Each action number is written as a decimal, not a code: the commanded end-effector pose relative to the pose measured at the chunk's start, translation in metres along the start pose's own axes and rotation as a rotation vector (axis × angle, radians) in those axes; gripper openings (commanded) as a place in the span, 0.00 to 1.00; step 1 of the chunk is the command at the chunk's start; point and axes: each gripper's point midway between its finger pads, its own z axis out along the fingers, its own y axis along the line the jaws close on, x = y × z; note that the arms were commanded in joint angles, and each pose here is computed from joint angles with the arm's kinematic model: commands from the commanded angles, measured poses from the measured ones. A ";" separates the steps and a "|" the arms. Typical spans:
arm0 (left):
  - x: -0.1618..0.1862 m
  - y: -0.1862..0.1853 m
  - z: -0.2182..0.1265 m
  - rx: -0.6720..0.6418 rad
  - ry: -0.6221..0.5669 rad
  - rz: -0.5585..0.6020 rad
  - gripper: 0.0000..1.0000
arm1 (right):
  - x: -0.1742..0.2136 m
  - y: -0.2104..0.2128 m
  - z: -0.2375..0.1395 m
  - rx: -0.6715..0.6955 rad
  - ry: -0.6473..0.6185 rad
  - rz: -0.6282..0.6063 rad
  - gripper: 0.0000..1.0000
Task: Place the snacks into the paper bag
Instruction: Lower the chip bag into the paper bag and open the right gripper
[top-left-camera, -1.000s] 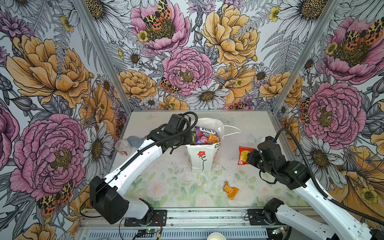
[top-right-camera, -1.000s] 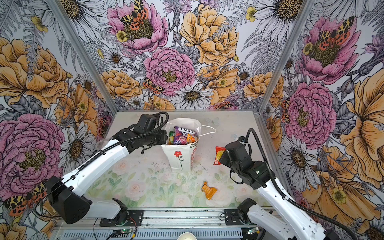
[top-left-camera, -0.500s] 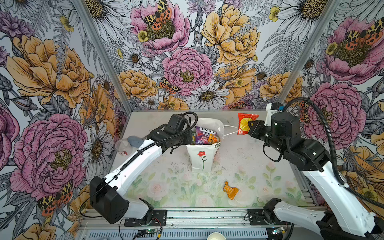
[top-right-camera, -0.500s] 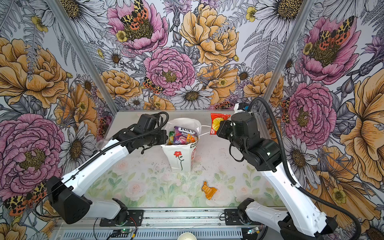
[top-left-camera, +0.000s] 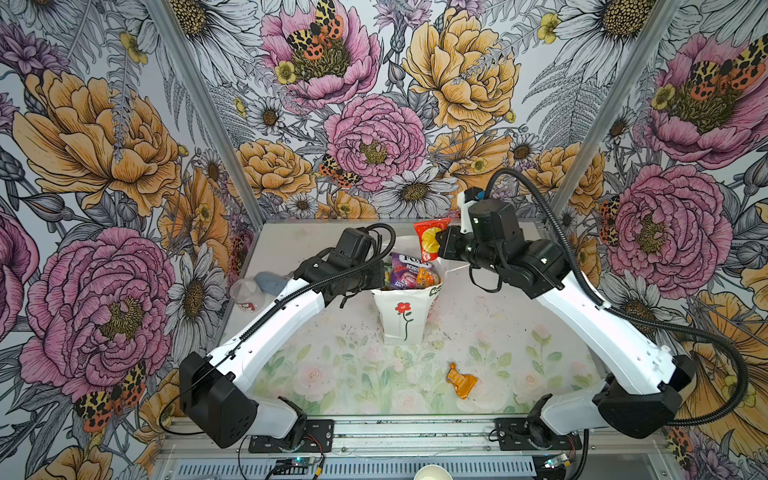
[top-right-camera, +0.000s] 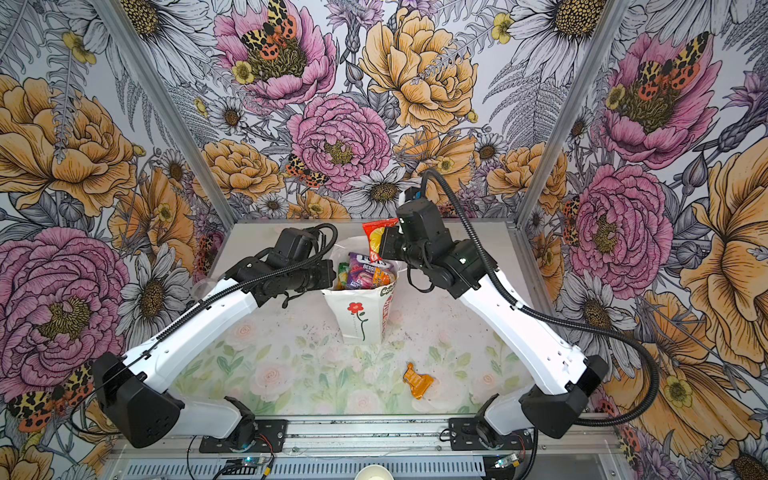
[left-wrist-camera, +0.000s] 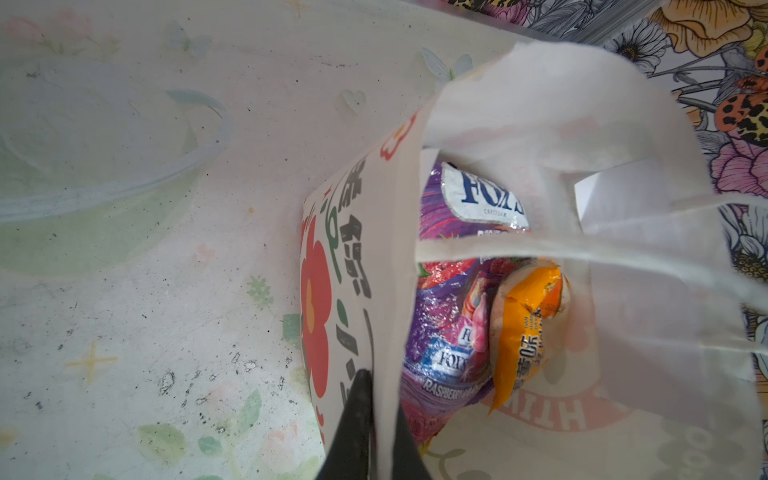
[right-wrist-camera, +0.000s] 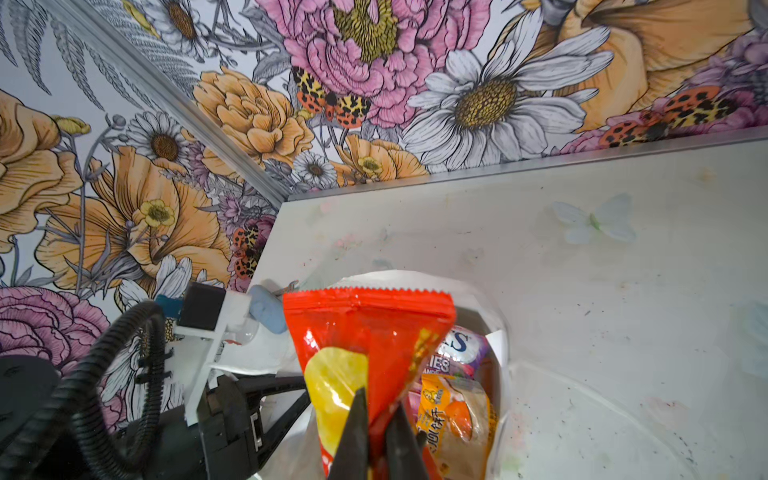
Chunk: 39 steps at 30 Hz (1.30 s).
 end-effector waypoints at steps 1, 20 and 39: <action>-0.016 -0.012 -0.013 0.055 -0.071 0.024 0.08 | 0.004 0.021 0.013 -0.063 0.037 -0.030 0.00; -0.017 -0.012 -0.014 0.063 -0.069 0.015 0.08 | 0.054 0.020 0.068 -0.021 0.192 -0.052 0.00; -0.017 -0.011 -0.013 0.055 -0.070 0.017 0.08 | 0.040 0.011 0.042 0.008 0.119 -0.057 0.37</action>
